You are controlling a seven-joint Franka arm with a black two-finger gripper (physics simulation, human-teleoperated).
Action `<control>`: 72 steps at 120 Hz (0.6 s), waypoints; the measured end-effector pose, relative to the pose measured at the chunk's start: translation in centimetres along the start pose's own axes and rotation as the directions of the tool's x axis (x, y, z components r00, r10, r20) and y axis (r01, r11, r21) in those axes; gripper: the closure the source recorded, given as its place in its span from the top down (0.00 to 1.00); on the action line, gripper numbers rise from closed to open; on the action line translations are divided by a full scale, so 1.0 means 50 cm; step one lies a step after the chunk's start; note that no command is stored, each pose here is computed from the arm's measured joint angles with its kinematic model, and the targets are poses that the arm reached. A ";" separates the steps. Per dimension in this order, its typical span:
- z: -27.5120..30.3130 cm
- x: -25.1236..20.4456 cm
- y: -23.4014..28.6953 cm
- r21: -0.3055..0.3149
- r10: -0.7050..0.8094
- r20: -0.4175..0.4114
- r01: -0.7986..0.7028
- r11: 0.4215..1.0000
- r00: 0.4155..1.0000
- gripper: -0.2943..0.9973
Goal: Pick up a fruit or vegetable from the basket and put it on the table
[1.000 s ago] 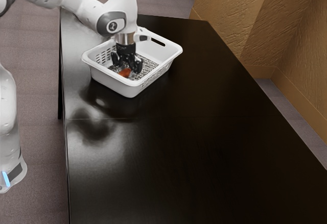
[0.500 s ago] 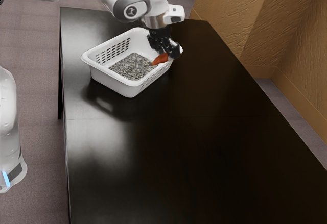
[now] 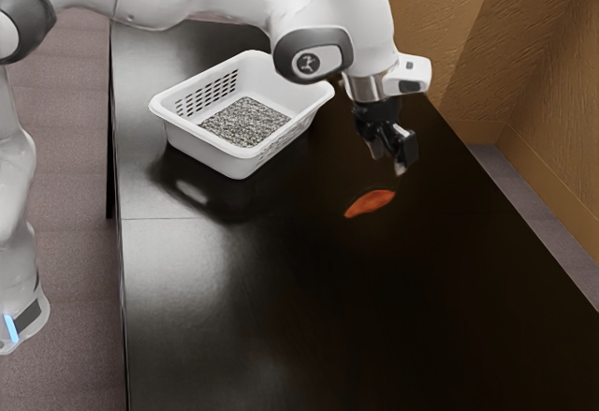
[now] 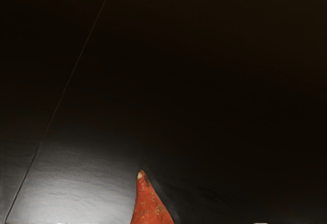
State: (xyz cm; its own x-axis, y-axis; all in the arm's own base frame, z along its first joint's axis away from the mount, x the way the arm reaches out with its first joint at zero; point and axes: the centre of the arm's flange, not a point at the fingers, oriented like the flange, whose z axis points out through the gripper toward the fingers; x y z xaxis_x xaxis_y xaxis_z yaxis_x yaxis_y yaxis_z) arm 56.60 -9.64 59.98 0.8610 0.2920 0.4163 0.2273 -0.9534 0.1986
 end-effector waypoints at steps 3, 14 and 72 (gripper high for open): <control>-0.002 0.001 -0.002 -0.001 -0.006 -0.001 0.006 1.000 1.000 0.57; -0.012 0.006 -0.011 -0.001 -0.026 -0.010 0.026 1.000 1.000 0.67; -0.089 0.068 0.006 0.104 -0.654 0.128 0.646 0.756 0.746 0.77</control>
State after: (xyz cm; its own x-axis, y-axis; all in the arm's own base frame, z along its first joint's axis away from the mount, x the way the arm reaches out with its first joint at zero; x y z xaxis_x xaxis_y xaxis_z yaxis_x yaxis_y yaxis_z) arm 57.57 -8.57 65.43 0.5516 0.8314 0.0667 0.7752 -0.5406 0.3269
